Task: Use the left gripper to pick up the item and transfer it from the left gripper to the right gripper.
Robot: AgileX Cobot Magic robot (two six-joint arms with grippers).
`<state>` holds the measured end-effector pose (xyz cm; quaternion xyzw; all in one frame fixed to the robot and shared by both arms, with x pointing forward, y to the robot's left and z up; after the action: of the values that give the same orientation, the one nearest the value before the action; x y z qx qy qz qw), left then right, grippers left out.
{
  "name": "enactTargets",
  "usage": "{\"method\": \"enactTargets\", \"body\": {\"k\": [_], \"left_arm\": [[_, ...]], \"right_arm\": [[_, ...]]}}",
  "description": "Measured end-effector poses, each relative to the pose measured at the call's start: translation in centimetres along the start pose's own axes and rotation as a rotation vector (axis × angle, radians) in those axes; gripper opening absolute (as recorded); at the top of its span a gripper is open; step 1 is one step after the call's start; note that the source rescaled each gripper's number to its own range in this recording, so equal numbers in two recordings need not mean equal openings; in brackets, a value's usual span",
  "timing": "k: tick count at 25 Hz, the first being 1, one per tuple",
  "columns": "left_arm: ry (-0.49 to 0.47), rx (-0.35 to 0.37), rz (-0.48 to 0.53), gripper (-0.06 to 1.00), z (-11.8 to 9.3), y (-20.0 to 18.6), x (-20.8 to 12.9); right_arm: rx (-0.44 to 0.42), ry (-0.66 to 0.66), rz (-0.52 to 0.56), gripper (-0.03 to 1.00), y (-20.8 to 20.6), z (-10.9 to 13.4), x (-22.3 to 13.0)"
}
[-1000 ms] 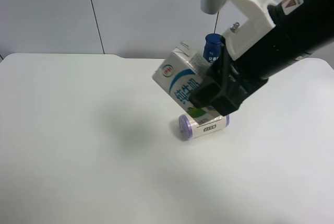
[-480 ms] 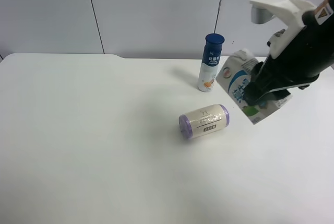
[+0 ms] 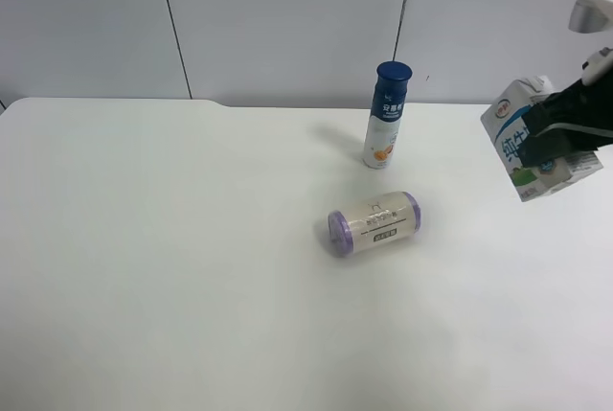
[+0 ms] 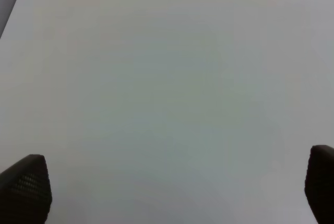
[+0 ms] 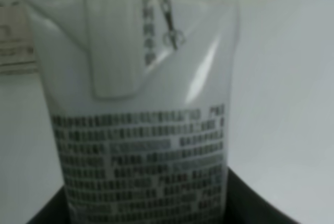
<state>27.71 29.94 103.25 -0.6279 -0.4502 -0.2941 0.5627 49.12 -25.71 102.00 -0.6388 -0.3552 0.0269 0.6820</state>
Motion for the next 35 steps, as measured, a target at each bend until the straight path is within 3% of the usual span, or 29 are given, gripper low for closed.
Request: {"method": "enactTargets", "body": {"k": [8, 14, 35], "left_arm": [[0.000, 0.000, 0.000, 0.99, 0.0, 0.0, 0.0], [0.000, 0.000, 0.000, 0.99, 0.0, 0.0, 0.0], [0.000, -0.001, 0.000, 0.99, 0.0, 0.0, 0.0]], "right_arm": [[-0.062, 0.090, 0.001, 0.00, 1.6, -2.3, -2.0], [-0.012, 0.119, 0.098, 0.00, 5.6, -3.0, -2.5], [-0.026, 0.157, 0.156, 0.00, 13.9, -5.1, -3.1]]}}
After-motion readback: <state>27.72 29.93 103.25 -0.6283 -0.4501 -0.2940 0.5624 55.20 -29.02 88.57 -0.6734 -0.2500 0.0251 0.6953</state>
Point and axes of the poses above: a point on each arm's last joint axis where the gripper is mounted, y pointing out along that axis toward the gripper, z along the wrist's bending axis when the last joint is at zero, x = y × z, the point moved 5 cm from there along y, pointing out along that axis toward the gripper, and after that the axes turned 14 degrees about -y, right-handed, at the moved point
